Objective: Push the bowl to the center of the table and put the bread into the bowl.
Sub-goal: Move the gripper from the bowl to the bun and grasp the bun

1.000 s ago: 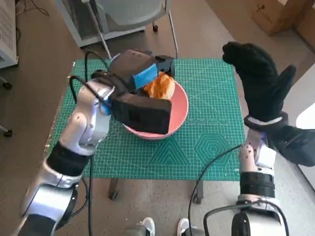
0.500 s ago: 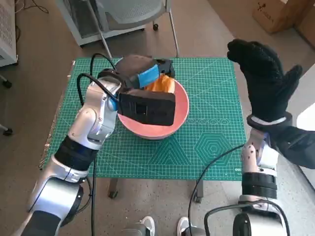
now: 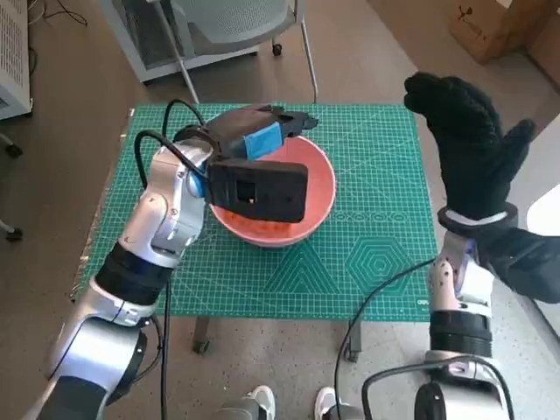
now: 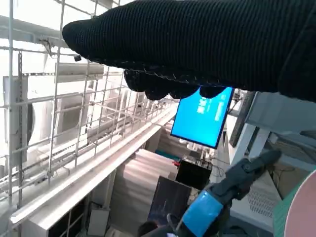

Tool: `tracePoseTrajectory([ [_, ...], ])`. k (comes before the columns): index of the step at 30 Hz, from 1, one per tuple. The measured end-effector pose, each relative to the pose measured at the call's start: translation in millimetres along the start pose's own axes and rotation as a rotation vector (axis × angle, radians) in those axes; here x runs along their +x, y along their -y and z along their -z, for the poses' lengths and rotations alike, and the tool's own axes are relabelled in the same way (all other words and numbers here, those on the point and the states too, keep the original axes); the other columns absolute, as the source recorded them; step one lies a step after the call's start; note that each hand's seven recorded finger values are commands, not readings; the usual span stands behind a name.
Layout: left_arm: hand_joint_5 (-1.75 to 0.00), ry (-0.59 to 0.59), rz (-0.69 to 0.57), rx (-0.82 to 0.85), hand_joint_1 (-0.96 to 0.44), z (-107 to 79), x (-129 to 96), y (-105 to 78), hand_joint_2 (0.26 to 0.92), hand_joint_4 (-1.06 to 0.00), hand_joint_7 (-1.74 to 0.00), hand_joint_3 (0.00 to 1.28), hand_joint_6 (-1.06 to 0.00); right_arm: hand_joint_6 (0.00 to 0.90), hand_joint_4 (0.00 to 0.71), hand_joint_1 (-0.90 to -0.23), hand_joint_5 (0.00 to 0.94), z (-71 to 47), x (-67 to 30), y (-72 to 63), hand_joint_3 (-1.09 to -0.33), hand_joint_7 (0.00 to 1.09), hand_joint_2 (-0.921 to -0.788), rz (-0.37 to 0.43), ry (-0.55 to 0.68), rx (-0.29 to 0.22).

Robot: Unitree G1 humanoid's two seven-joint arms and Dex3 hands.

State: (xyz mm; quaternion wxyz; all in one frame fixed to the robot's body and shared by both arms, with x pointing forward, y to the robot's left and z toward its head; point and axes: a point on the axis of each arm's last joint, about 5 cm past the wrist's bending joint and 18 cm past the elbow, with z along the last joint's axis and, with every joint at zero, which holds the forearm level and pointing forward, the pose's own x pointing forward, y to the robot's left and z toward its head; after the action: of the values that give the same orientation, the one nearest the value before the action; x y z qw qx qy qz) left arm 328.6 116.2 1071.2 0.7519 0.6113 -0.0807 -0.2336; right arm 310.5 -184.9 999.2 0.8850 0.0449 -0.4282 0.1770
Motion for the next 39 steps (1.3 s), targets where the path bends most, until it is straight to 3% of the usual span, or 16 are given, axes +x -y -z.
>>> tracePoseTrajectory([
  [11,0.00,0.034,-0.080,0.034,-0.54,9.1,-23,-6.0,0.894,0.00,-0.10,0.01,-0.16,0.428,0.274,-0.631,0.000,6.0,-2.0,-4.9,-0.542,0.00,-0.921,0.000,-0.022,0.025],
  [18,0.00,0.024,-0.162,0.046,-0.43,22.1,-51,-18.7,0.846,-0.01,-0.05,0.00,-0.20,0.419,0.268,-0.636,0.000,6.7,-1.9,-5.1,-0.548,0.00,-0.921,-0.006,-0.025,0.034],
  [28,0.00,-0.126,-0.199,0.024,-0.27,45.7,-92,-33.9,0.770,-0.01,-0.02,0.00,-0.19,0.413,0.262,-0.637,0.000,5.9,-2.6,-1.9,-0.550,0.00,-0.921,0.002,-0.019,0.051],
  [39,0.00,-0.295,-0.115,-0.007,-0.23,63.2,-111,-35.2,0.709,0.00,0.00,0.00,-0.14,0.412,0.259,-0.635,0.000,6.8,-2.9,-0.8,-0.553,0.00,-0.921,0.006,-0.024,0.054],
])
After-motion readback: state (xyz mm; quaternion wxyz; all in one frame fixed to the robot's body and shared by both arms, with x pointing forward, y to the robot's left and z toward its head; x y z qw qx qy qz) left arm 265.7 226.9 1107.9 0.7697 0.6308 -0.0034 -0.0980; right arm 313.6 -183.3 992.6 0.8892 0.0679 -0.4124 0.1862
